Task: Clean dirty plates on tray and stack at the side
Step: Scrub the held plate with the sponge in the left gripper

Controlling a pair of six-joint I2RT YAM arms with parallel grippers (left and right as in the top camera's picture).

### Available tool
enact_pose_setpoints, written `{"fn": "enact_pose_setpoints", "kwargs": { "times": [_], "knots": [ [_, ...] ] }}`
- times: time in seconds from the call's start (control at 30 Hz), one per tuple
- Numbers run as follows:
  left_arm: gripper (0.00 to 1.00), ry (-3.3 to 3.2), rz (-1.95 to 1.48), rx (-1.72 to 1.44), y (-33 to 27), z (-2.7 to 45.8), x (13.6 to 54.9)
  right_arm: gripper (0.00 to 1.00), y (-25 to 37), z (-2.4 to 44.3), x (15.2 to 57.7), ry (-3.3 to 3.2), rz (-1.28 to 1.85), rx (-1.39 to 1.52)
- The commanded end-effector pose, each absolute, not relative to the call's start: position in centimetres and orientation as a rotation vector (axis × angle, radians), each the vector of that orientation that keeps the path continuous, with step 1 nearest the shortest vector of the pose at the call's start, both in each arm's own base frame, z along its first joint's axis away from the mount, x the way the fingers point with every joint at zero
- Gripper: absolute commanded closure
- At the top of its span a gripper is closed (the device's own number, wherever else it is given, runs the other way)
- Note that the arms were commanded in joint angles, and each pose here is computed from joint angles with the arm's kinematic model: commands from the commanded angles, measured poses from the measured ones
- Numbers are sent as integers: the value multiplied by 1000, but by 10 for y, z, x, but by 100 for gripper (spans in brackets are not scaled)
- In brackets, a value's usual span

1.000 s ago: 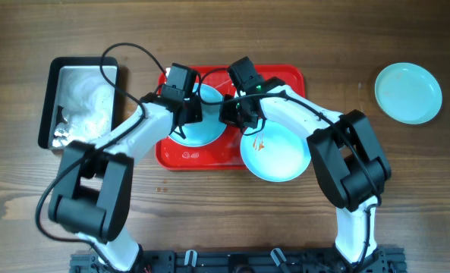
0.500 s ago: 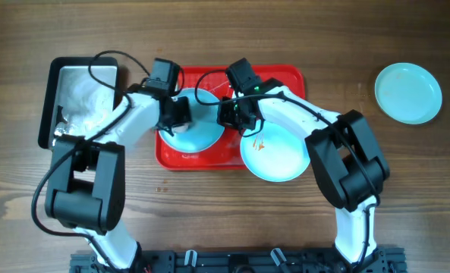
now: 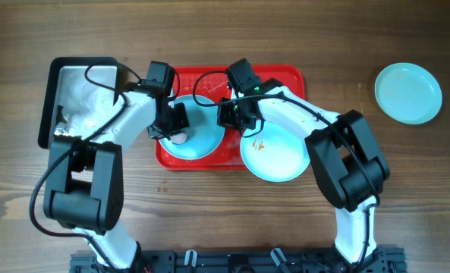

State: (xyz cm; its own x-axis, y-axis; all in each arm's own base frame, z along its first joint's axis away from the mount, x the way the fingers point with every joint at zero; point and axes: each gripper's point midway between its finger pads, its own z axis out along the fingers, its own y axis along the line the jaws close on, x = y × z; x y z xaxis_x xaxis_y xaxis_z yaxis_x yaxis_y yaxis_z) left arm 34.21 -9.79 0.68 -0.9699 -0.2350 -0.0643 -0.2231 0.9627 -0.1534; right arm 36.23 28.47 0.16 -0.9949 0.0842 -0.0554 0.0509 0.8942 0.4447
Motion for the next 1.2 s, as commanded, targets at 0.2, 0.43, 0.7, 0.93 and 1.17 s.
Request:
{"fn": "enact_pose_setpoints", "kwargs": {
  "times": [0.2, 0.43, 0.7, 0.93, 1.17],
  "knots": [
    [96, 2680, 826, -411, -11, 6, 338, 96, 273, -25, 360, 3030, 604, 234],
    [96, 2510, 865, -327, -37, 37, 346, 96, 272, -25, 360, 3030, 599, 234],
    [96, 2673, 111, -157, -109, 63, 368, 96, 272, -25, 360, 3029, 600, 221],
    [96, 2784, 174, -193, -83, 24, 365, 96, 273, -25, 360, 3029, 600, 210],
    [96, 2904, 271, -139, -78, -17, 348, 96, 273, -25, 360, 3029, 604, 210]
  ]
}}
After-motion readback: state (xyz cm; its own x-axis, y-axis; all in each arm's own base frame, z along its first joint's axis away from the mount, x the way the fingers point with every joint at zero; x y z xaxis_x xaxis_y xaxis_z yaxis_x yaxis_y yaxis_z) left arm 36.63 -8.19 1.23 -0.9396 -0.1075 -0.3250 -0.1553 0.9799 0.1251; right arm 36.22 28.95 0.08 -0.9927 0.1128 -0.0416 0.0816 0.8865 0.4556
